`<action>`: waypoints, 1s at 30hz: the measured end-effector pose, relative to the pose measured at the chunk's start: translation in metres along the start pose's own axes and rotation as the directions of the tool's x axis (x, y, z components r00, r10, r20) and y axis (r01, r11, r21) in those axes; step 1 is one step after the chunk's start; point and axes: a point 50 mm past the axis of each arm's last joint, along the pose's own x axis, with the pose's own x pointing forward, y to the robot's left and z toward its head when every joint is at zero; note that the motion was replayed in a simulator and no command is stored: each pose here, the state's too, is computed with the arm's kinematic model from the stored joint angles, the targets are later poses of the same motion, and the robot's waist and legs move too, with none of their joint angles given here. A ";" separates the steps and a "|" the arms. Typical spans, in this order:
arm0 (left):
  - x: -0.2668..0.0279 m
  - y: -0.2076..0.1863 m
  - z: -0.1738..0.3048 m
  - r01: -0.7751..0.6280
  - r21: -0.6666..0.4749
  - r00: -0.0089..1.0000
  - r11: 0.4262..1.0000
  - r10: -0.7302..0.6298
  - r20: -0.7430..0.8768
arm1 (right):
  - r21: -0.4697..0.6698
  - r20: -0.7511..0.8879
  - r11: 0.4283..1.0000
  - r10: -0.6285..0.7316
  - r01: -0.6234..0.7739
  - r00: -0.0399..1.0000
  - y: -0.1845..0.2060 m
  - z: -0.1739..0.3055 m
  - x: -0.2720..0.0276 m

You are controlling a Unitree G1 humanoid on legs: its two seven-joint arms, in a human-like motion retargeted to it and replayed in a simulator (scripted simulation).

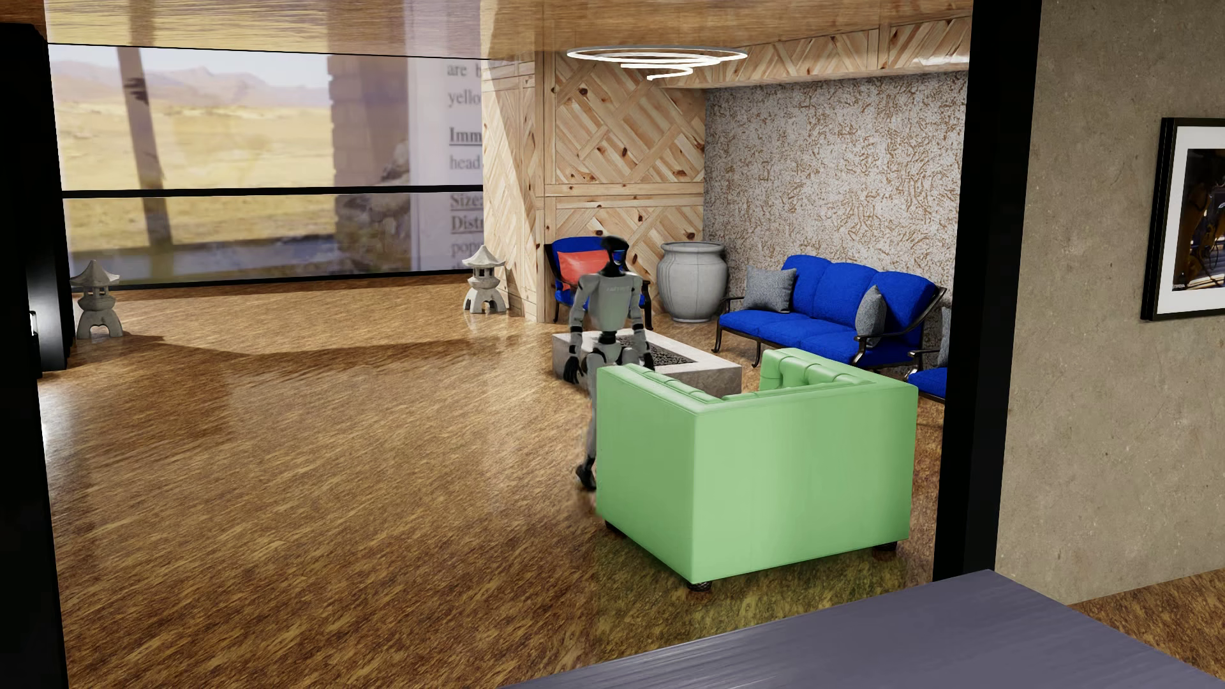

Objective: Head to the light green armchair

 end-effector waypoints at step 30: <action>-0.005 -0.029 -0.042 0.074 -0.100 0.981 0.992 -0.091 -0.171 | -0.012 0.232 0.997 -0.078 0.083 0.970 -0.015 0.063 0.003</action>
